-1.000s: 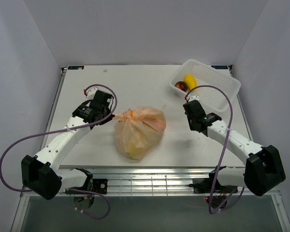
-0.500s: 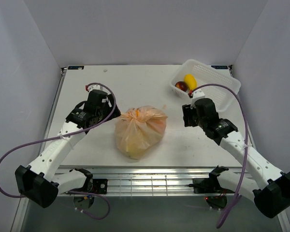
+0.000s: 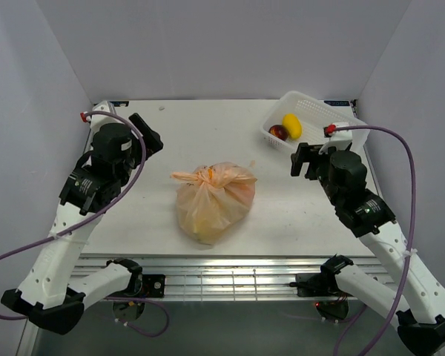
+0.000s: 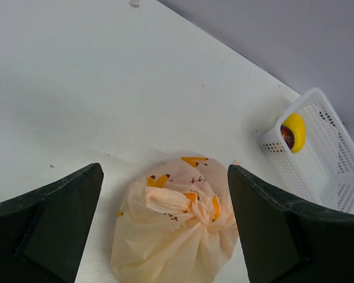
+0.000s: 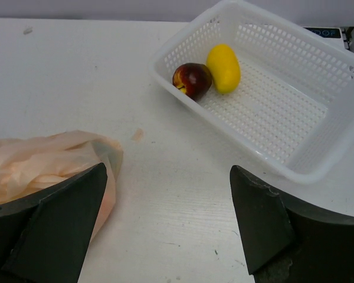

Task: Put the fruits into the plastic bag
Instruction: Reset both arms

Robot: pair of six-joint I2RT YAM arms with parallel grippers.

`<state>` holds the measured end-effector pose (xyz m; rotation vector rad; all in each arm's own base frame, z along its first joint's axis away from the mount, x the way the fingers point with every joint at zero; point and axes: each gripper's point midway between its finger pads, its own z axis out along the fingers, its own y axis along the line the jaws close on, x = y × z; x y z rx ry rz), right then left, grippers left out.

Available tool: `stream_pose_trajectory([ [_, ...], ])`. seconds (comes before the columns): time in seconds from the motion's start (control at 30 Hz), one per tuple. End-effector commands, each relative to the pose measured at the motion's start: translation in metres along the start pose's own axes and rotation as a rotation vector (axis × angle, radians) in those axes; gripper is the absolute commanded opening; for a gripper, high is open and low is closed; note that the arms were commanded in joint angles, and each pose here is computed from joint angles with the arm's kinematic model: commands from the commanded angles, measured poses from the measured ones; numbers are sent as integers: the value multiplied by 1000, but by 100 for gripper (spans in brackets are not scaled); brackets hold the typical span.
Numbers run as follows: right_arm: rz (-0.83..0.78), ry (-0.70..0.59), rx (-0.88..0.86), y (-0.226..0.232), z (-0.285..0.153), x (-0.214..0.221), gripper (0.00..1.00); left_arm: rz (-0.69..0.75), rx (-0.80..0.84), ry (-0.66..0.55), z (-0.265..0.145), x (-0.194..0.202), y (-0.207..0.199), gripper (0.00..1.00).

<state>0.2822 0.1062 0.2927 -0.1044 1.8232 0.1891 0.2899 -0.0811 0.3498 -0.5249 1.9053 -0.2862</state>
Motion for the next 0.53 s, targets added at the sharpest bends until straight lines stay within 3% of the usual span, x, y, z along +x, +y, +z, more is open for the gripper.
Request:
stream_pose_trajectory([
  [0.0,67,-125,47,-11,-18,-42,90,20,-116,6,23,3,16,98],
  [0.23,70,-143,52,-15,-27,-45,90,-85,-61,0,42,2,17,98],
  [0.5,72,-115,17,-10,-29,-34,90,-140,-16,11,34,25,27,98],
])
